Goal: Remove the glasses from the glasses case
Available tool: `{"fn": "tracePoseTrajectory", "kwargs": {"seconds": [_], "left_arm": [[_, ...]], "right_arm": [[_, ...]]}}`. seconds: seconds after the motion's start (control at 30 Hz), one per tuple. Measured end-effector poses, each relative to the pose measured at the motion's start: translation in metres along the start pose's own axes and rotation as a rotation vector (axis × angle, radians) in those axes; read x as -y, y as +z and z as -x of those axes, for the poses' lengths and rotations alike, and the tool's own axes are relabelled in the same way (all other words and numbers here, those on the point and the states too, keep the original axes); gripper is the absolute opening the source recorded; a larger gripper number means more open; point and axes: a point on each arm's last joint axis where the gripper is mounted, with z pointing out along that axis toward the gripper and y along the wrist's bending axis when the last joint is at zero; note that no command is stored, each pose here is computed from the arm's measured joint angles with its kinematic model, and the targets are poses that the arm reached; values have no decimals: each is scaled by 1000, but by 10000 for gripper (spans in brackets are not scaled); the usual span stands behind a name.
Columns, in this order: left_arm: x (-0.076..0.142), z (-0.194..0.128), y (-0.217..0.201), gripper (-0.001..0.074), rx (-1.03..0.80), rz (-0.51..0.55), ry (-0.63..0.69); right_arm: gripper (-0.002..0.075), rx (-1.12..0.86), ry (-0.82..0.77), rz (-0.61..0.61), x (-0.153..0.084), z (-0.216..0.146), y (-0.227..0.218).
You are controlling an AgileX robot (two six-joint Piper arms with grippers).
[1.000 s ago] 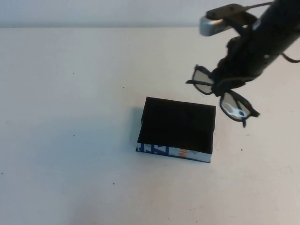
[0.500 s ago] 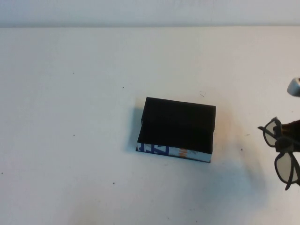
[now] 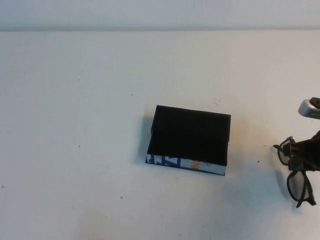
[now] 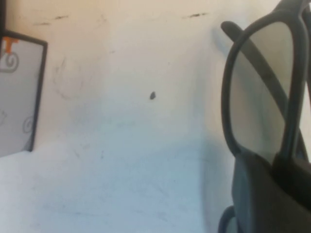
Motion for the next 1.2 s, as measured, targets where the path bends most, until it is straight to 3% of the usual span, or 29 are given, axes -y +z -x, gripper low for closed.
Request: {"fn": "tracePoseTrajectory", "kwargs": {"seconds": [0.3, 0.43, 0.57, 0.8, 0.97, 1.2], "left_arm": [[0, 0, 0, -5, 0, 0, 0], [0, 0, 0, -5, 0, 0, 0], [0, 0, 0, -5, 0, 0, 0], [0, 0, 0, -5, 0, 0, 0], [0, 0, 0, -5, 0, 0, 0], [0, 0, 0, -5, 0, 0, 0]], "right_arm": [[192, 29, 18, -9, 3, 4, 6], [206, 12, 22, 19, -2, 1, -2], [169, 66, -19, 46, -13, -2, -33], [3, 431, -157, 73, -36, -33, -125], [-14, 702, -238, 39, -35, -83, -159], [-16, 1018, -218, -38, -20, -130, -170]]}}
